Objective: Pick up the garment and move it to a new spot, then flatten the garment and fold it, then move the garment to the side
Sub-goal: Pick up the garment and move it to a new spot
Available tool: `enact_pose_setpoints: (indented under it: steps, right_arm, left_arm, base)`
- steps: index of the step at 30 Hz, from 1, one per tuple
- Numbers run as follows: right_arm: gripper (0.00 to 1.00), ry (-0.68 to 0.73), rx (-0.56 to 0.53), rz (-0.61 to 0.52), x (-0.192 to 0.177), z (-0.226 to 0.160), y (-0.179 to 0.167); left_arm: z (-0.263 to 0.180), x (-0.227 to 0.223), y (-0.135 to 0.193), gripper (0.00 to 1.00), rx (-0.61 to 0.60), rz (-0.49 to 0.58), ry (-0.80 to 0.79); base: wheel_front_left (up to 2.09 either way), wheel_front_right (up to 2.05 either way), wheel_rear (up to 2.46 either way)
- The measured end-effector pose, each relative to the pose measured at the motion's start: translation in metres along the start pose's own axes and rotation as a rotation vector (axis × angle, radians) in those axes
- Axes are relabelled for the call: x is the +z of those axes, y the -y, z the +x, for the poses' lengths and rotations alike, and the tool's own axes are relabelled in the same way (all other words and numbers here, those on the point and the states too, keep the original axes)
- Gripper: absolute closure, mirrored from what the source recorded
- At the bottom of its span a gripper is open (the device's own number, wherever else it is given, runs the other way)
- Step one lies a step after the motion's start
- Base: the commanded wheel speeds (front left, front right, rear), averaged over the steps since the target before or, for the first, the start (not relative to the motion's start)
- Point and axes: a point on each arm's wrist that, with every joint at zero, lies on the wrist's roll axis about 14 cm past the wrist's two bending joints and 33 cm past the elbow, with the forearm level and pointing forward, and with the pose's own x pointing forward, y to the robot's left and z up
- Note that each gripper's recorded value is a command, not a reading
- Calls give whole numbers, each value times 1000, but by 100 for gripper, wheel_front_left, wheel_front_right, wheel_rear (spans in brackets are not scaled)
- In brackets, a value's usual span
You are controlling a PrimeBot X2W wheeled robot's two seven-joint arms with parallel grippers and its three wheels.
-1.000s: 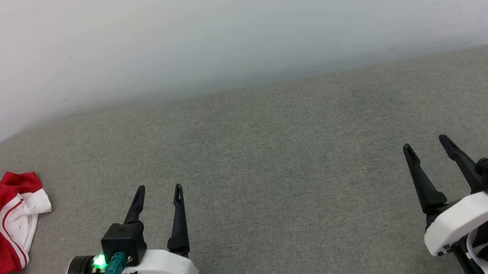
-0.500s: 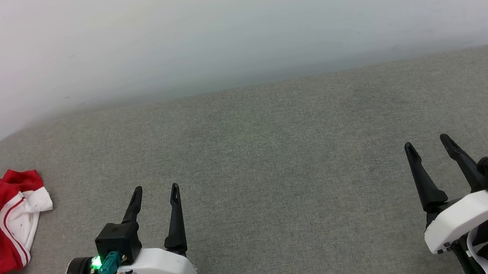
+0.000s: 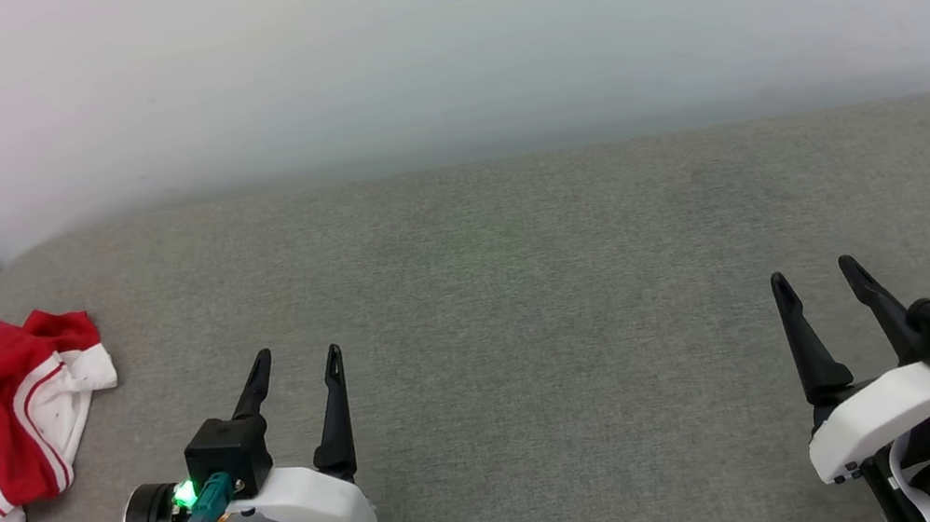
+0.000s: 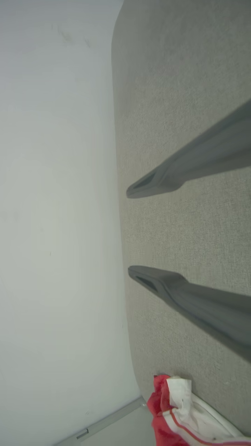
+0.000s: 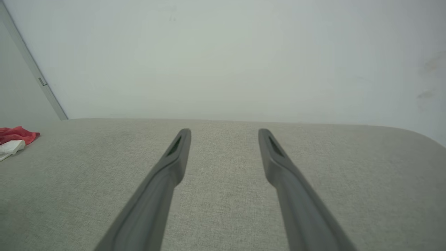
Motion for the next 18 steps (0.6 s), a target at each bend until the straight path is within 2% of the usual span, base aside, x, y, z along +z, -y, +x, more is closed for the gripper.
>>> enact_pose_setpoints:
  steps: [6,7,18]
  right_arm:
    - [0,-3,58,-25,1,10,-19]
    - [0,-8,96,-30,0,17,-32]
    - [0,-22,277,-31,-6,41,-98]
  left_arm:
    - [-8,5,-21,0,65,5,11]
    - [-16,6,-36,0,114,8,13]
    - [-62,11,-104,0,337,18,19]
  base:
    - [0,0,0]
    - [0,0,0]
    - [0,0,0]
